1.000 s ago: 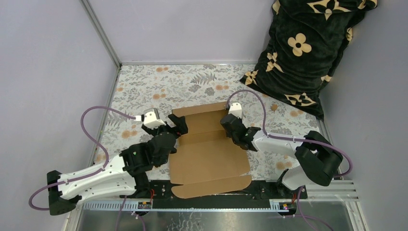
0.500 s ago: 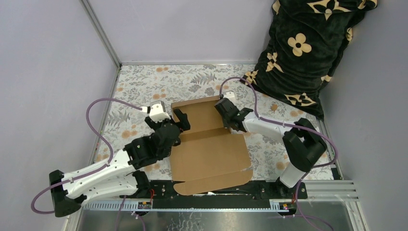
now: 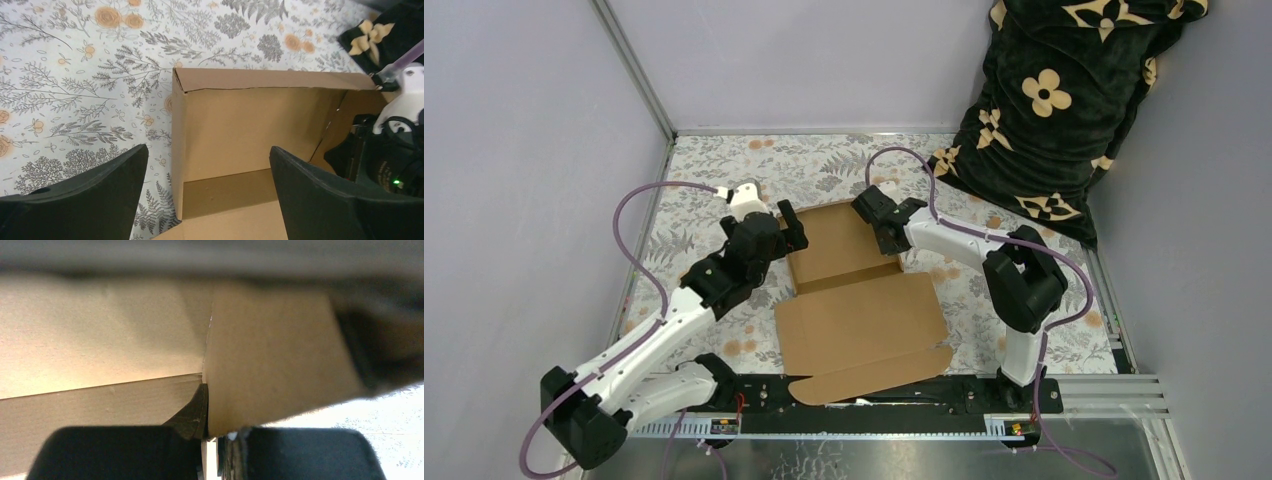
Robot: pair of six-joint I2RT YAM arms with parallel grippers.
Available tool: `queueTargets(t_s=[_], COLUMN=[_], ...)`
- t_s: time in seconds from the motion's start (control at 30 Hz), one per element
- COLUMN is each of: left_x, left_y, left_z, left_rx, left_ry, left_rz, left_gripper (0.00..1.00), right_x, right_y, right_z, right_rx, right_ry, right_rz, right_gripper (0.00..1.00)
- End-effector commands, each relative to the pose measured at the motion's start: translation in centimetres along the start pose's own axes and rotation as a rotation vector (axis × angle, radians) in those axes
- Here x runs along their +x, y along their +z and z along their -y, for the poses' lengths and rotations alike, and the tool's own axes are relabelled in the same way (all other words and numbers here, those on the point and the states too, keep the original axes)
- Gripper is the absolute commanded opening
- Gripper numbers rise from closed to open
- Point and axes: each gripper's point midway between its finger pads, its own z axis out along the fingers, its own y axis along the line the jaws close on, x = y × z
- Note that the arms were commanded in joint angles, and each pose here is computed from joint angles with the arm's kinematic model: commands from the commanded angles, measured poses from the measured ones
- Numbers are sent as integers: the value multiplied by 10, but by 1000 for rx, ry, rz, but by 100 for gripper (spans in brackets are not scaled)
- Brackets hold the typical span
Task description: Fold the paper box
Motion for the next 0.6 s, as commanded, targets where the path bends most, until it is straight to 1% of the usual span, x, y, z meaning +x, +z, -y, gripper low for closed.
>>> queueTargets(t_s=[0.0,0.1,0.13,0.2,0.27,0.33,0.43,0.57], left_x=[-7,-7,-7,-4,-3,0,4,6], left_y=[11,19,21,26,30,33,39,44], left_z=[23,21,21,19,18,17,16,17], left_rx=[127,148,155,164,175,182,195,210], left_ry=[-3,-24,-29,-34,-37,-40,-45,-53], left_rz=[-52,-67,-73,-89,-100,-112,-132,-146], left_gripper=[98,98,98,98,98,98,98,98], right_x=[77,86,91,91,94,93,101,111], right_y=[0,-1,-1,-5,-13,-20,-26,-29], right_z=[38,41,34,32,21,19,23,17], right_rx=[127,122,67,26,-70,-95,-93,-137], right_ry=[-231,-245,-233,-212,-196,-195,-231,-250], right_rz=[-360,-424,-452,-465,-491,-506,-578,-645], right_gripper=[3,3,3,4,6,6,7,7])
